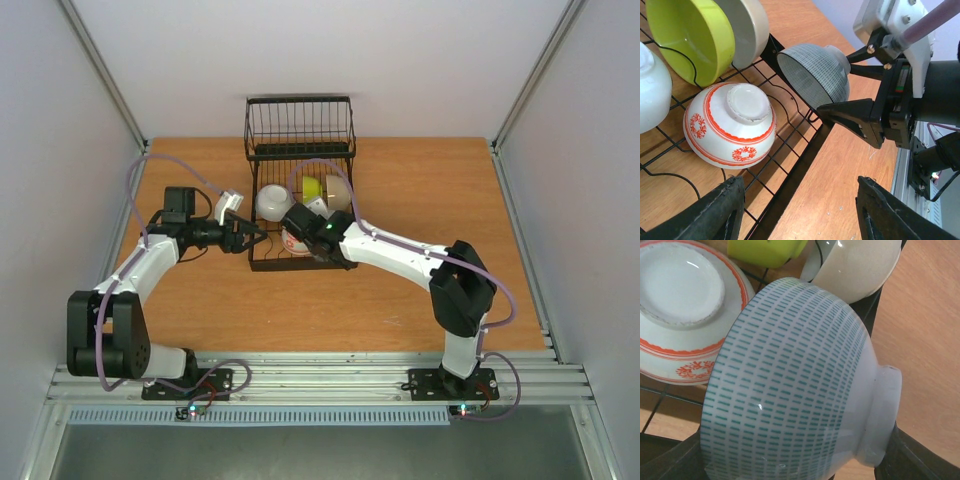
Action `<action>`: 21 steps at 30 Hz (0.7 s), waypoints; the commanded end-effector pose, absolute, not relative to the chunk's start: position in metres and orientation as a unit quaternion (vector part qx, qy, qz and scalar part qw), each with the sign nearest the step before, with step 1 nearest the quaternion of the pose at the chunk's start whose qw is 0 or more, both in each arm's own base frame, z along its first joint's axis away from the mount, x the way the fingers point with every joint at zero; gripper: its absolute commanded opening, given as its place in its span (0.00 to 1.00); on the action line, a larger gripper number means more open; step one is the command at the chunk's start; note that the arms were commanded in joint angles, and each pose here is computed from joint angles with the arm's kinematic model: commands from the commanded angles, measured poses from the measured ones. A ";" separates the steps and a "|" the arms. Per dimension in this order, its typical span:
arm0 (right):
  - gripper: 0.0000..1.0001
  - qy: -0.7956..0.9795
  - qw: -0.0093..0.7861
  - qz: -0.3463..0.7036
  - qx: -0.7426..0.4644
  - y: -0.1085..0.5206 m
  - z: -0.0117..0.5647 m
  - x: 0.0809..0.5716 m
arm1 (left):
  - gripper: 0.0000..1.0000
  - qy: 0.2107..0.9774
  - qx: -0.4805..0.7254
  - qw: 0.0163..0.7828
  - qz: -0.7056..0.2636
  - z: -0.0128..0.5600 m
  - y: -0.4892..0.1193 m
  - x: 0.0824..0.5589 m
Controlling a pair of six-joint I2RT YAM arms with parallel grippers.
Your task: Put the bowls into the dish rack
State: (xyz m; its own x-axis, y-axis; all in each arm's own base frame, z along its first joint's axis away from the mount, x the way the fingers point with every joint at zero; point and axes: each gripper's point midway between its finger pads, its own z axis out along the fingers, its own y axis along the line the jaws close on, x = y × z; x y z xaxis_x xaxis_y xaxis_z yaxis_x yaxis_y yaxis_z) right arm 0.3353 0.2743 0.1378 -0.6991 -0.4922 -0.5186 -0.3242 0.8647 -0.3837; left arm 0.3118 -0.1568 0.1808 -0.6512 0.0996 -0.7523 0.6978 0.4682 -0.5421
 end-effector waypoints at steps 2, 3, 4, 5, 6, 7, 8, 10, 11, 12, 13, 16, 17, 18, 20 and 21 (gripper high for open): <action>0.01 0.902 0.324 -0.172 -0.229 0.271 0.149 0.338 | 0.62 0.780 0.261 0.352 -0.446 0.192 -0.157 0.320; 0.01 0.902 0.322 -0.175 -0.230 0.271 0.149 0.337 | 0.62 0.780 0.262 0.353 -0.446 0.192 -0.156 0.320; 0.01 0.902 0.319 -0.176 -0.232 0.271 0.147 0.337 | 0.62 0.780 0.262 0.352 -0.446 0.192 -0.157 0.320; 0.01 0.902 0.315 -0.180 -0.234 0.270 0.146 0.336 | 0.62 0.780 0.262 0.353 -0.446 0.192 -0.156 0.320; 0.01 0.902 0.312 -0.182 -0.236 0.270 0.145 0.336 | 0.62 0.780 0.262 0.352 -0.446 0.192 -0.157 0.319; 0.01 0.902 0.309 -0.185 -0.238 0.270 0.145 0.335 | 0.62 0.779 0.262 0.353 -0.447 0.193 -0.157 0.319; 0.01 0.902 0.305 -0.188 -0.241 0.269 0.143 0.334 | 0.62 0.780 0.262 0.353 -0.446 0.193 -0.157 0.319; 0.01 0.902 0.301 -0.193 -0.243 0.269 0.142 0.334 | 0.62 0.779 0.262 0.353 -0.446 0.193 -0.157 0.319; 0.01 0.901 0.299 -0.195 -0.245 0.269 0.141 0.334 | 0.62 0.779 0.262 0.353 -0.446 0.192 -0.157 0.319; 0.01 0.901 0.297 -0.197 -0.246 0.269 0.141 0.335 | 0.62 0.779 0.263 0.353 -0.446 0.193 -0.157 0.319; 0.01 0.901 0.294 -0.199 -0.249 0.269 0.139 0.334 | 0.62 0.779 0.262 0.353 -0.446 0.193 -0.156 0.319; 0.01 0.901 0.286 -0.205 -0.255 0.270 0.135 0.335 | 0.62 0.779 0.262 0.352 -0.447 0.193 -0.157 0.319; 0.01 0.901 0.282 -0.208 -0.257 0.271 0.133 0.336 | 0.62 0.779 0.263 0.353 -0.447 0.193 -0.157 0.319; 0.01 0.901 0.279 -0.209 -0.260 0.272 0.132 0.336 | 0.62 0.779 0.263 0.353 -0.447 0.193 -0.157 0.319; 0.01 0.900 0.271 -0.214 -0.265 0.273 0.127 0.336 | 0.62 0.779 0.263 0.354 -0.446 0.194 -0.157 0.318; 0.01 0.900 0.267 -0.217 -0.268 0.273 0.125 0.337 | 0.62 0.779 0.264 0.355 -0.446 0.195 -0.157 0.318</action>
